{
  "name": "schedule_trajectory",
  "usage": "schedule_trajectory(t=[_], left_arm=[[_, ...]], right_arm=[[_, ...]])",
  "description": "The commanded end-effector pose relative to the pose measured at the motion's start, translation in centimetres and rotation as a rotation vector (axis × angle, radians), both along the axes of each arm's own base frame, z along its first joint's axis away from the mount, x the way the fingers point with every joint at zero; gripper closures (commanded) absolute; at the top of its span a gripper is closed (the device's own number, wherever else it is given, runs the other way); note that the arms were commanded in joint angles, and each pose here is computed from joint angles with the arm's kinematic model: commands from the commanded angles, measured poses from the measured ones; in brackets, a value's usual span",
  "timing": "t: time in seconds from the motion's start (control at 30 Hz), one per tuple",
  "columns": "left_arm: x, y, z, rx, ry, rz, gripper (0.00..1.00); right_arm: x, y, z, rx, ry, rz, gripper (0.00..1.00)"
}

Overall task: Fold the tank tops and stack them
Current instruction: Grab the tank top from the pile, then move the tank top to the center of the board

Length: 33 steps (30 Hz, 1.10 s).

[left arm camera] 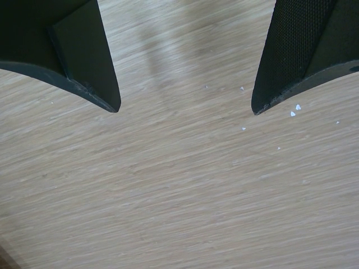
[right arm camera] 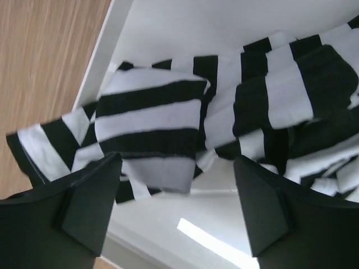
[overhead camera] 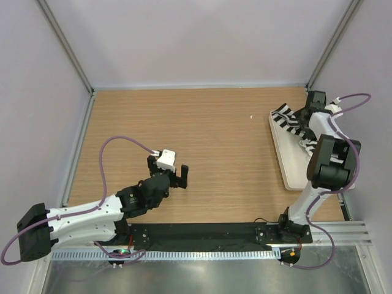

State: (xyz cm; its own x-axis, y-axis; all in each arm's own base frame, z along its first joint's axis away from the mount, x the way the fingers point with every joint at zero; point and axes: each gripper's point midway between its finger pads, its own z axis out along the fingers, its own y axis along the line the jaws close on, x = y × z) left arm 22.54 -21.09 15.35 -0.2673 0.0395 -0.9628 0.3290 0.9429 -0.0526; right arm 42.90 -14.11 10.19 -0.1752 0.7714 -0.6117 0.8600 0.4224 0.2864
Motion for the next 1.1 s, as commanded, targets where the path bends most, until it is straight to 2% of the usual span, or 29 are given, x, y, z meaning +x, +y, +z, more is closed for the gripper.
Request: schedule_trajectory(t=[0.0, 0.03, 0.07, 0.1, 0.17, 0.23, 0.3, 0.33, 0.37, 0.43, 0.47, 0.5, 0.57, 0.6, 0.7, 0.73, 0.77, 0.8, 0.83, 0.87, 0.9, 0.93, 0.97, 1.0, 1.03, 1.07], left_arm=[[0.7, -0.1, 1.8, -0.071, -0.033, 0.042, 0.00], [0.7, -0.1, 1.8, -0.071, -0.033, 0.042, 0.01], [0.7, -0.1, 1.8, -0.069, -0.034, 0.042, 0.00], [0.7, -0.1, 1.8, -0.069, -0.034, 0.044, 0.01], [0.8, 0.0, 1.8, -0.065, -0.036, 0.050, 0.00], [0.8, 0.1, 1.9, -0.065, -0.040, 0.059, 0.01], [0.9, 0.2, 1.8, -0.061, -0.040, 0.062, 0.00], [1.0, 0.2, 1.9, -0.059, -0.042, 0.069, 0.00], [1.0, 0.3, 1.8, -0.060, -0.041, 0.074, 0.01], [1.1, 0.8, 1.9, -0.056, -0.047, 0.102, 0.00], [1.2, 1.0, 1.8, -0.057, -0.047, 0.117, 0.00], [1.3, 1.5, 1.9, -0.055, -0.050, 0.140, 0.00], [1.6, 3.3, 2.4, -0.069, -0.072, 0.245, 0.01], [1.6, 4.0, 2.3, -0.057, -0.074, 0.273, 0.01], [1.5, 6.4, 3.0, -0.069, -0.102, 0.376, 0.00], [1.5, 7.0, 3.3, -0.077, -0.111, 0.398, 0.00], [1.3, 8.1, 3.7, -0.094, -0.131, 0.441, 0.00], [1.2, 8.6, 4.0, -0.113, -0.139, 0.462, 0.00], [1.2, 9.0, 4.2, -0.128, -0.146, 0.478, 0.00], [1.0, 9.6, 3.9, -0.116, -0.146, 0.492, 0.00], [0.8, 10.2, 4.3, -0.145, -0.153, 0.503, 0.00], [0.7, 10.3, 4.3, -0.154, -0.154, 0.502, 0.01], [0.6, 10.5, 4.2, -0.163, -0.156, 0.502, 0.00], [0.4, 10.7, 4.5, -0.184, -0.161, 0.504, 0.00], [0.4, 10.9, 4.6, -0.195, -0.163, 0.504, 0.00], [0.3, 11.0, 4.4, -0.196, -0.163, 0.504, 0.01]], right_arm=[[3.4, -3.0, 2.3, -0.029, -0.127, -0.111, 0.17], [4.1, -3.6, 3.0, -0.045, -0.143, -0.126, 0.26], [4.5, -3.7, 2.9, -0.046, -0.136, -0.119, 0.46], [4.7, -3.7, 3.3, -0.049, -0.132, -0.105, 0.98], [5.0, -2.4, 5.7, -0.097, -0.166, -0.076, 0.99], [4.9, -0.8, 10.7, -0.212, -0.230, -0.005, 0.99], [5.1, 4.1, 15.9, -0.295, -0.296, 0.157, 0.99], [5.5, 6.5, 18.5, -0.288, -0.361, 0.247, 0.99], [6.0, 11.2, 20.9, -0.280, -0.447, 0.374, 0.99], [4.6, 16.1, 27.3, -0.317, -0.583, 0.530, 0.99], [3.8, 20.7, 28.8, -0.295, -0.614, 0.665, 0.99], [2.9, 23.0, 33.5, -0.303, -0.706, 0.742, 0.99], [1.5, 26.7, 35.2, -0.223, -0.712, 0.898, 0.99], [0.4, 27.3, 39.3, -0.182, -0.804, 0.899, 0.99], [-1.4, 26.5, 41.4, -0.181, -0.836, 0.878, 0.99], [-1.7, 26.3, 41.0, -0.183, -0.823, 0.874, 0.98], [-2.6, 26.0, 40.9, -0.183, -0.817, 0.876, 0.81], [-2.3, 26.8, 37.6, -0.154, -0.748, 0.923, 0.63], [-2.5, 27.4, 35.6, -0.135, -0.710, 0.969, 0.41], [-3.1, 27.5, 34.2, -0.123, -0.687, 0.986, 0.25], [-3.3, 28.3, 28.6, -0.064, -0.570, 1.025, 0.23], [-3.9, 28.4, 26.3, -0.031, -0.533, 1.030, 0.21], [-4.7, 28.6, 25.6, -0.015, -0.563, 1.039, 0.17], [-5.8, 28.8, 20.0, 0.041, -0.461, 1.061, 0.15], [-6.5, 28.9, 18.1, 0.066, -0.439, 1.065, 0.14], [-7.6, 29.1, 14.3, 0.104, -0.380, 1.072, 0.12]])
